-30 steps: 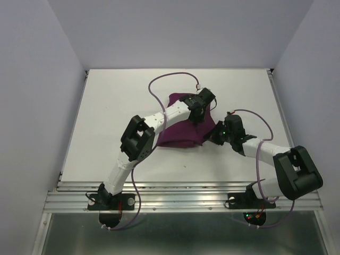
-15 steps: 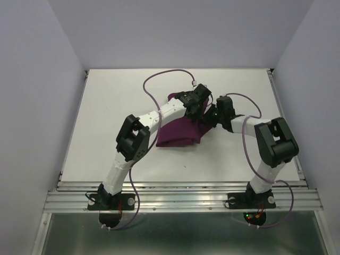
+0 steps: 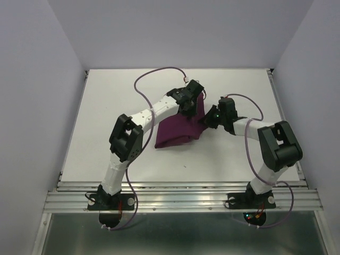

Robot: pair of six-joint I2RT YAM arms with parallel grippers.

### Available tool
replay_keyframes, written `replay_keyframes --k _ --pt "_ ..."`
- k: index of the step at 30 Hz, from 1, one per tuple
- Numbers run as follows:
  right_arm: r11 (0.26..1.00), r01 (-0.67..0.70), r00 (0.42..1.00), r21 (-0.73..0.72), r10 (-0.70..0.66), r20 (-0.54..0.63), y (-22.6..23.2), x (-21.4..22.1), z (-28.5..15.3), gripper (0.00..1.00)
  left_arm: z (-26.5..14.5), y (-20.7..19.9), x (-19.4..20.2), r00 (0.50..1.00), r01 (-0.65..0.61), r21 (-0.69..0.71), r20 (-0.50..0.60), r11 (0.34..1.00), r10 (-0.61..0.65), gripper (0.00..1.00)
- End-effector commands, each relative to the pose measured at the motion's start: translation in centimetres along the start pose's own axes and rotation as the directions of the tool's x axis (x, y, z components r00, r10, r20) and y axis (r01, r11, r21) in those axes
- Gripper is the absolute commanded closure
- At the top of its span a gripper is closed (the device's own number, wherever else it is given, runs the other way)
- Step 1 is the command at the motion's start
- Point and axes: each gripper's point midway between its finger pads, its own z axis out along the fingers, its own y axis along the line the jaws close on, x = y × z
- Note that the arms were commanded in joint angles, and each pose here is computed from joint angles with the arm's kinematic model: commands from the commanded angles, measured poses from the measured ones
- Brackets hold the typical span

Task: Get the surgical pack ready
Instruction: Pack the surgical kit at the center of the board.

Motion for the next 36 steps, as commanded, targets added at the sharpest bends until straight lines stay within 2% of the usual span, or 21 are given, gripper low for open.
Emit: replay_keyframes --k 1,6,14,23,25,29,33,36 --pt "0.999 0.013 0.999 -0.045 -0.012 0.036 0.4 0.4 -2.3 0.92 -5.0 -0.5 -5.2 0.985 0.046 0.072 0.163 0.996 -0.057 1.0" --pt "0.995 0.006 1.0 -0.096 -0.006 0.005 1.5 2.1 -2.4 0.92 -5.0 -0.3 -5.5 0.984 0.052 0.073 0.169 0.996 -0.064 1.0" --pt "0.978 0.02 0.996 -0.209 -0.037 -0.081 5.2 4.1 1.4 0.92 -5.8 -0.5 -5.9 0.98 0.057 0.091 0.185 0.994 -0.073 1.0" --pt "0.953 0.052 0.99 -0.299 -0.089 -0.113 9.1 5.6 2.2 0.92 -6.6 -0.3 -6.3 0.977 0.057 0.093 0.199 0.994 -0.075 1.0" --pt "0.958 0.072 0.993 -0.278 -0.096 -0.074 8.9 5.0 1.8 0.92 -6.9 0.0 -6.3 0.977 0.051 0.085 0.202 0.995 -0.067 1.0" --pt "0.99 0.075 0.997 -0.118 -0.076 -0.001 5.4 3.3 1.3 0.92 -7.2 0.7 -6.2 0.977 0.052 0.073 0.205 0.996 -0.066 1.0" --pt "0.997 0.031 0.999 -0.064 -0.031 0.01 2.7 1.7 1.0 0.92 -7.0 1.2 -5.7 0.978 0.051 0.071 0.198 0.996 -0.064 1.0" --pt "0.998 0.036 0.999 -0.057 -0.035 0.012 2.3 1.0 1.0 0.92 -6.9 1.4 -5.4 0.98 0.05 0.067 0.192 0.997 -0.062 1.0"
